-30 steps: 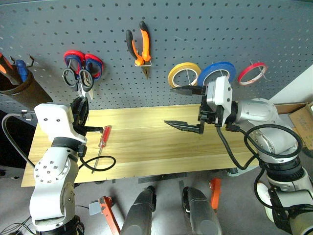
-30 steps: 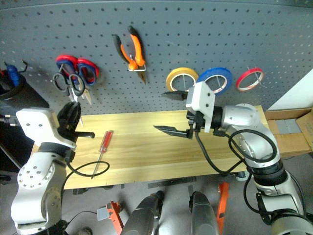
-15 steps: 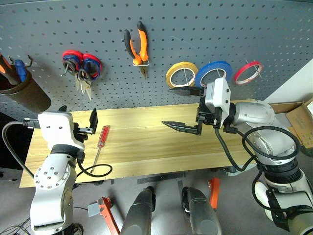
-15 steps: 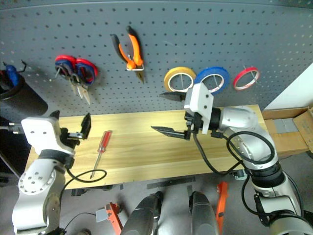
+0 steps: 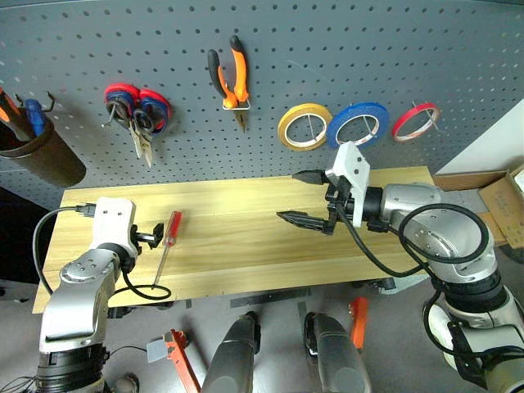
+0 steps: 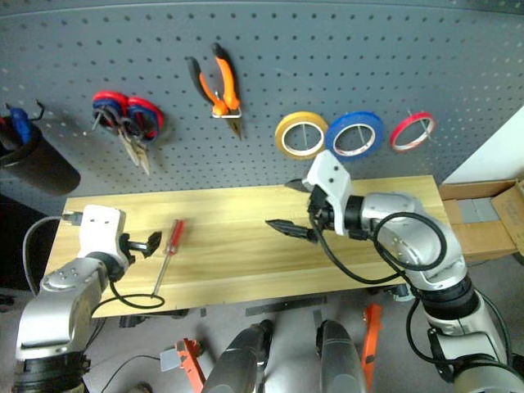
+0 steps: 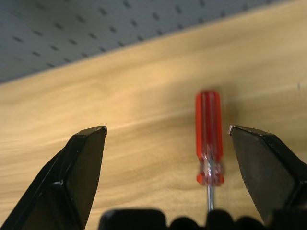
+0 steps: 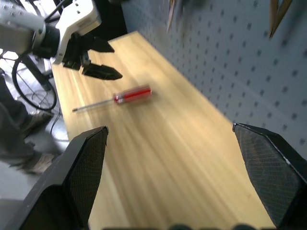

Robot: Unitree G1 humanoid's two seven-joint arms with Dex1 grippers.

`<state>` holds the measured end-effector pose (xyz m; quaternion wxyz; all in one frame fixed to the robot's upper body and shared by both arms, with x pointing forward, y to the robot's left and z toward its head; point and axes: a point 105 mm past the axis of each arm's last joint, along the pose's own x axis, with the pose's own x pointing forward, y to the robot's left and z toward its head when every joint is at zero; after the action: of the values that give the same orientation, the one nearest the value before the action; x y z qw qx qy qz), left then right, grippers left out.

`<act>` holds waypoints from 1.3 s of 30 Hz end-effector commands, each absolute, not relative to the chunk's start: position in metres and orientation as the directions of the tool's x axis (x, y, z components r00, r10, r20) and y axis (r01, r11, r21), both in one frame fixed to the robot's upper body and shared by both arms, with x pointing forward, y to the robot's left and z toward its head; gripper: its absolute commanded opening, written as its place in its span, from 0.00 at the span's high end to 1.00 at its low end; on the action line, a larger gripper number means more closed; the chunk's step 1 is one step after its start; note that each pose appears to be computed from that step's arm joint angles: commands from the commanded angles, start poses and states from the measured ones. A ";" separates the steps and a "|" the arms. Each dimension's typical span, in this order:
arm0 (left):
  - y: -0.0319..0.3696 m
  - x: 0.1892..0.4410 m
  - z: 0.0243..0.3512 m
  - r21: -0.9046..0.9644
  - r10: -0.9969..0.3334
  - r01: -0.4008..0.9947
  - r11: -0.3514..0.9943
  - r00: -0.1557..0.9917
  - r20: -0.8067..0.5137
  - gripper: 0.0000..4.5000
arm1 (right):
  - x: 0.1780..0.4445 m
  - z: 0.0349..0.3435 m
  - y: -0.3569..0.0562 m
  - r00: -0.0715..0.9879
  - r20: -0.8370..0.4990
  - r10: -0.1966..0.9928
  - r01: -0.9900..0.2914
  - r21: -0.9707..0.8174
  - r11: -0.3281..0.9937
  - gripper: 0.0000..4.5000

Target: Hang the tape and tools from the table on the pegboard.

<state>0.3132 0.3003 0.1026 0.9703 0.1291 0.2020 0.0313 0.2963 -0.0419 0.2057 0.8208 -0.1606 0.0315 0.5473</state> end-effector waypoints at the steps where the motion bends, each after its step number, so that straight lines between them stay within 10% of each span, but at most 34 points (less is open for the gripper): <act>1: 0.298 0.315 0.090 0.226 0.073 0.041 0.973 0.877 -0.475 0.02 | 0.284 0.210 -0.029 0.368 -0.218 0.904 -0.916 -0.251 0.312 0.00; 15: 0.296 0.340 0.048 0.163 0.027 0.096 0.982 0.782 -0.622 0.02 | 0.273 0.214 -0.005 0.308 -0.214 0.927 -0.923 -0.304 0.237 0.00; 26: 0.299 0.343 0.052 0.176 0.026 0.101 0.979 0.798 -0.602 0.79 | 0.274 0.214 -0.008 0.321 -0.225 0.920 -0.918 -0.311 0.245 0.00; 29: 0.306 0.338 0.058 0.236 0.049 0.107 0.966 0.818 -0.573 0.82 | 0.274 0.215 -0.009 0.320 -0.221 0.921 -0.919 -0.310 0.245 0.00; 39: 0.331 0.300 0.135 0.402 0.196 -0.154 0.903 0.979 -0.064 0.82 | 0.260 0.234 -0.008 0.219 -0.135 0.966 -0.907 -0.392 0.151 0.00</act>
<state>0.3049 0.3266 0.0989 0.9726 0.1819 0.1313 0.0604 0.2700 -0.0098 0.2181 0.7697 -0.1940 -0.0251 0.6077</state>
